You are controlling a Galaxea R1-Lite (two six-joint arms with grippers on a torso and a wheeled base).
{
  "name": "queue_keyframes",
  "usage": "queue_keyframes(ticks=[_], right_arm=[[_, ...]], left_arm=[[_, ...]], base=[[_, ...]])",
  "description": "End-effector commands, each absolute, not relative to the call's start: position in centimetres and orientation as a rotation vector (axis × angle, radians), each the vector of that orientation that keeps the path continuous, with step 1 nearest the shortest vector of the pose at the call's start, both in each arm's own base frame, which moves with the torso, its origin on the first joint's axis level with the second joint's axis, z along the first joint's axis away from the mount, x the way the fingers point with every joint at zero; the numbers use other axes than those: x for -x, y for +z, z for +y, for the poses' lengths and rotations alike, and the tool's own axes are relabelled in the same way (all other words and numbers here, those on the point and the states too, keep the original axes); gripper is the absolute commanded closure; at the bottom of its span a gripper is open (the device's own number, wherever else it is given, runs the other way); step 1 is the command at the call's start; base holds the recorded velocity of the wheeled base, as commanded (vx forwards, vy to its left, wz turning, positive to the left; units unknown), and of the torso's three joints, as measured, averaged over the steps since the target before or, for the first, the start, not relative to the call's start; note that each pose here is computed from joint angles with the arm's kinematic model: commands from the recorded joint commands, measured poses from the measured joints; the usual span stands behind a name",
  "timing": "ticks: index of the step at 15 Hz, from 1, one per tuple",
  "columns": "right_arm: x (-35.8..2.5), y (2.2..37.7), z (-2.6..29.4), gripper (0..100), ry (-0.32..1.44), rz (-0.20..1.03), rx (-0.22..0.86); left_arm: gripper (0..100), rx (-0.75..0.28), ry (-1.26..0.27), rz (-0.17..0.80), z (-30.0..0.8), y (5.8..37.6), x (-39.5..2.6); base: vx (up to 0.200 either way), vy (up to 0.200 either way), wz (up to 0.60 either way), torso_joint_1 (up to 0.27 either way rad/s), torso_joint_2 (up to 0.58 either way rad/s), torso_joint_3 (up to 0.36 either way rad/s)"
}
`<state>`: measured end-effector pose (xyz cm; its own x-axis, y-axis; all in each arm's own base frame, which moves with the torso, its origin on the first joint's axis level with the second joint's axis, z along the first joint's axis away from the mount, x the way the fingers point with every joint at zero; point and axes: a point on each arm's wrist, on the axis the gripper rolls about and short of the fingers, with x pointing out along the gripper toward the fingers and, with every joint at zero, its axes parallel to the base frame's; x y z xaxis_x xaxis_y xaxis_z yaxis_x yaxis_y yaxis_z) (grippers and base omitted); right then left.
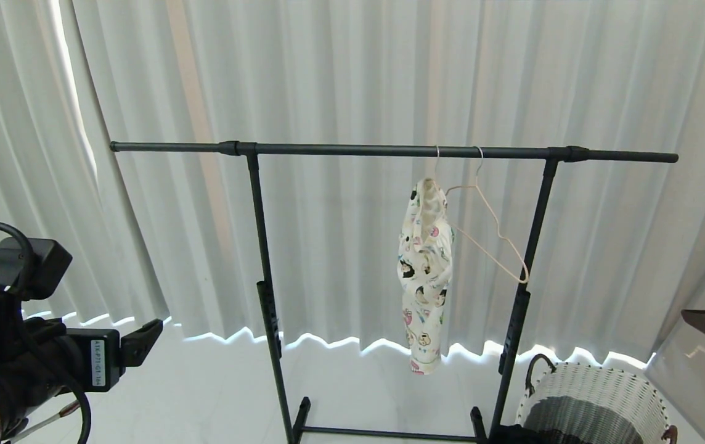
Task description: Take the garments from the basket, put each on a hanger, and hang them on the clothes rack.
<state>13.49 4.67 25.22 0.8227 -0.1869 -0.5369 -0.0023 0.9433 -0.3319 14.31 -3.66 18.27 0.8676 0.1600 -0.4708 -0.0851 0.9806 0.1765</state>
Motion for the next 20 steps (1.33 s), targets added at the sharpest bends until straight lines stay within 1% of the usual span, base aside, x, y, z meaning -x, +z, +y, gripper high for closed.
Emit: queue_keyframes(ticks=[1,4,6,14,17,20], right_arm=[[-13.6,25.2,4.7,0,-0.100,0.600,0.330],[-13.5,25.2,4.7,0,-0.100,0.598,0.328],[-13.5,25.2,4.7,0,-0.100,0.598,0.328],[-13.4,25.2,4.6,0,-0.103,0.598,0.327],[-13.4,24.0,4.0,0,-0.137,0.644,0.336],[-13.1,23.4,3.8,0,-0.140,0.660,0.341]], left_arm=[[0,-0.151,0.129,0.502,-3.7,18.3,-14.4],[0,-0.150,0.129,0.501,-3.7,18.4,-14.3],[0,-0.151,0.127,0.499,-3.7,18.4,-14.3],[0,-0.148,0.129,0.495,-3.7,18.5,-14.3],[0,-0.150,0.129,0.501,-3.7,18.3,-14.3],[0,-0.151,0.129,0.502,-3.7,18.3,-14.3]], base=[[0.000,0.000,0.00,0.000,0.00,0.000],[0.000,0.000,0.00,0.000,0.00,0.000],[0.000,0.000,0.00,-0.095,0.26,0.137],[0.000,0.000,0.00,-0.203,0.47,0.269],[0.000,0.000,0.00,-0.194,0.48,0.284],[0.000,0.000,0.00,-0.172,0.46,0.282]])
